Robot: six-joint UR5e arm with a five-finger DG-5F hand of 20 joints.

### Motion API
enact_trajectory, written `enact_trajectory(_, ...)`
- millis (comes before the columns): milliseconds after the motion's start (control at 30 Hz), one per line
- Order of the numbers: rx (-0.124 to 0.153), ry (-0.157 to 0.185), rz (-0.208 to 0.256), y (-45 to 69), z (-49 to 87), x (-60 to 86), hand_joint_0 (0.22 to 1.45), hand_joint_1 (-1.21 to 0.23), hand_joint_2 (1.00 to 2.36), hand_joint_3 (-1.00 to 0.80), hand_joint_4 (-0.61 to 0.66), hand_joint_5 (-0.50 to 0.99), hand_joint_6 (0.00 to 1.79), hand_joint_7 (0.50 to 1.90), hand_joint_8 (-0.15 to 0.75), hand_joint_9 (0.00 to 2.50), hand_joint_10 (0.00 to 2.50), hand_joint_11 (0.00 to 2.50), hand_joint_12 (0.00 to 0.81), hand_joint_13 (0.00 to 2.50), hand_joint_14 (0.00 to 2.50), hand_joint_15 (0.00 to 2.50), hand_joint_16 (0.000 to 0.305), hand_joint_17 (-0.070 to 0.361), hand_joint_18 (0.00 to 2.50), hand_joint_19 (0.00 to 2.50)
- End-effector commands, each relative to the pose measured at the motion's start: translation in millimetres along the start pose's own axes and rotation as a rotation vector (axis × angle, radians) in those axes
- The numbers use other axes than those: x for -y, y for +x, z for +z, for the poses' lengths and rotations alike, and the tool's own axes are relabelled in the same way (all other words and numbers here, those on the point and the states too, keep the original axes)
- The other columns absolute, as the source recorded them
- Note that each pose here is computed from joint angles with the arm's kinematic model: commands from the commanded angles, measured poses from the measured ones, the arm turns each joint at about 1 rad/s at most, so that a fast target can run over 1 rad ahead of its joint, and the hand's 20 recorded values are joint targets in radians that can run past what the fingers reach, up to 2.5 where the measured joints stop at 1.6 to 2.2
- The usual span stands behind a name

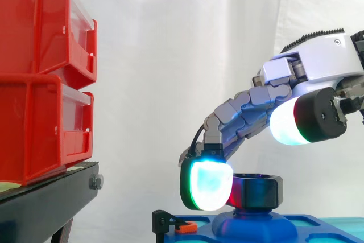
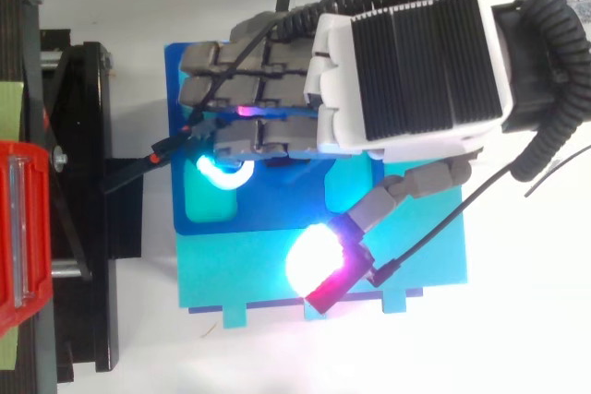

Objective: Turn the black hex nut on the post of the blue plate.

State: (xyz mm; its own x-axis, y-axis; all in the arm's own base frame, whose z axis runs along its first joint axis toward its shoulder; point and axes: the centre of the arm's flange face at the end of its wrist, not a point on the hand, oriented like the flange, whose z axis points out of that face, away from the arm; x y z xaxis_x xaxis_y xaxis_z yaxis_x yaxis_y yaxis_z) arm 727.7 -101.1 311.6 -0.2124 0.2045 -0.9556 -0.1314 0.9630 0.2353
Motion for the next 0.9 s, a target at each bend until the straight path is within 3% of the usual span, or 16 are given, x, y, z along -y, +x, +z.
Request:
enact_trajectory(0,-0.006,0.008,-0.002,-0.1,-3.1,6.4,0.44,-0.21,1.0,-0.5,0.3,-0.16,0.5,0.91,0.28,0.36,0.0,0.0,0.375,0.28,0.0,0.03,0.058,0.131,0.3,0.35)
enact_trajectory(367,-0.004,0.021,-0.016,-3.3,-10.2,24.7,0.44,-0.2,1.0,-0.5,0.3,-0.16,0.5,0.91,0.279,0.36,0.0,0.0,0.374,0.28,0.0,0.03,0.058,0.131,0.31,0.35)
enact_trajectory(867,-0.038,0.015,-0.006,-5.2,-29.1,56.9,0.45,-0.2,1.0,-0.5,0.3,-0.16,0.5,0.9,0.278,0.36,0.0,0.0,0.374,0.28,0.0,0.03,0.058,0.131,0.31,0.36)
